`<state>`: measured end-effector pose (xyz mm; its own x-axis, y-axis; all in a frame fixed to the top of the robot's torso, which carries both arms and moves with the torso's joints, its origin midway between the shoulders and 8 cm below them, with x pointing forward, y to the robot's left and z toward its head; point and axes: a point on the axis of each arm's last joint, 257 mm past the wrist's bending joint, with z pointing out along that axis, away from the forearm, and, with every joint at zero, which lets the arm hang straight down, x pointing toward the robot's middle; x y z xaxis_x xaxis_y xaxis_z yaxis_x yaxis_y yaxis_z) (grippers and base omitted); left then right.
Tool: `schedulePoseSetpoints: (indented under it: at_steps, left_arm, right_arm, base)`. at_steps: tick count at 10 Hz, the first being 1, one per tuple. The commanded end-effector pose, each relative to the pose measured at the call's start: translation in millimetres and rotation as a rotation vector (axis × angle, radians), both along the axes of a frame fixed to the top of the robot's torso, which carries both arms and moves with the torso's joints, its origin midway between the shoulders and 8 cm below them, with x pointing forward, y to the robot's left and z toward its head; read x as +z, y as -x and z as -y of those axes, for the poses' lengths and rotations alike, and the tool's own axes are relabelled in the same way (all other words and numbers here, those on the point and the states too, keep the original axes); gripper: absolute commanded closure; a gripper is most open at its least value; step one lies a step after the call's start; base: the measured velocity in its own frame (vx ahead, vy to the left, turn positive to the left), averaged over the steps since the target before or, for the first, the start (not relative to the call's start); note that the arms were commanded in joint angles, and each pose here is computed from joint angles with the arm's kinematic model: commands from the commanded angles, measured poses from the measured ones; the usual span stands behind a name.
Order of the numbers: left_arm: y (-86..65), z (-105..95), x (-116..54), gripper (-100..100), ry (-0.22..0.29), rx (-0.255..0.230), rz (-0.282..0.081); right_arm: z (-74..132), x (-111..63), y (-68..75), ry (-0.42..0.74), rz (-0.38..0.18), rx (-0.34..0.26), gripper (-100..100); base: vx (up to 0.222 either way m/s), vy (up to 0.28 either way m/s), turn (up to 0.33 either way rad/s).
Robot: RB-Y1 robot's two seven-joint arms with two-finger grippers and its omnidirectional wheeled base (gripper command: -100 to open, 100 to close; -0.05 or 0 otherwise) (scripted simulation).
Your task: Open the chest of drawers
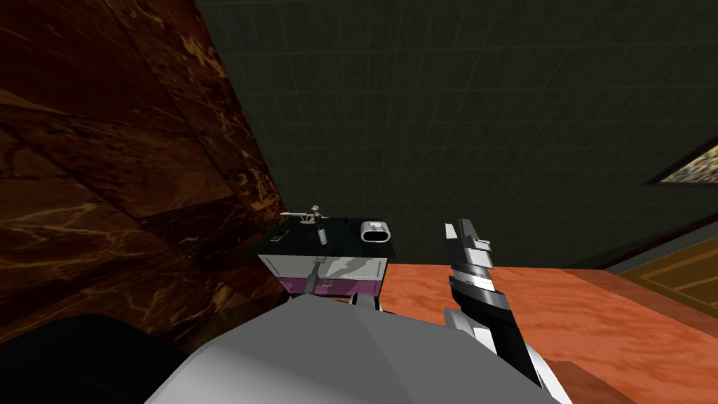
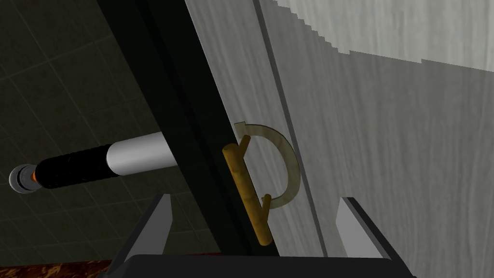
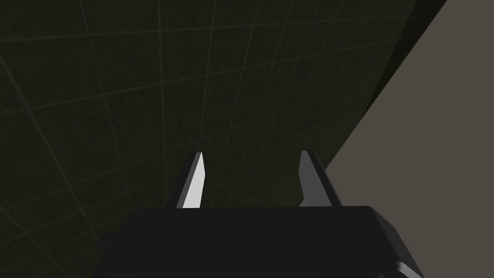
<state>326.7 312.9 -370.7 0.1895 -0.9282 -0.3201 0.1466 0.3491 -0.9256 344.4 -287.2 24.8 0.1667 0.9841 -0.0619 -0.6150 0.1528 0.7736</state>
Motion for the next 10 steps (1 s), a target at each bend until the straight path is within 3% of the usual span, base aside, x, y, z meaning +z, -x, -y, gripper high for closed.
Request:
schedulePoseSetpoints:
  at_steps: [1,6,8,9,10]
  left_arm:
    - [-1.8,-0.2,-2.8,100,0.001,0.001,-0.005]
    - [45.2,17.2,-10.9,100,0.001,-0.027,-0.005]
    - [58.7,22.4,-12.3,100,0.002,-0.035,-0.004]
    - [55.7,20.3,-12.7,100,0.002,-0.032,-0.007]
    - [56.5,7.4,-9.8,-100,-0.033,-0.046,-0.007]
  right_arm:
    - [0,0.0,0.0,0.0,0.0,0.0,0]
    - [0,-0.1,0.1,0.0,0.0,0.0,0]
    - [0,-0.1,0.1,0.0,0.0,0.0,0]
    - [0,-0.1,0.0,0.0,0.0,0.0,0]
    - [0,0.0,0.0,0.0,0.0,0.0,0]
  base:
    - [0.004,0.004,0.032]
    - [0.064,0.016,0.054]
    - [0.07,0.012,0.044]
    - [0.024,0.0,0.006]
    - [0.0,0.0,0.0]
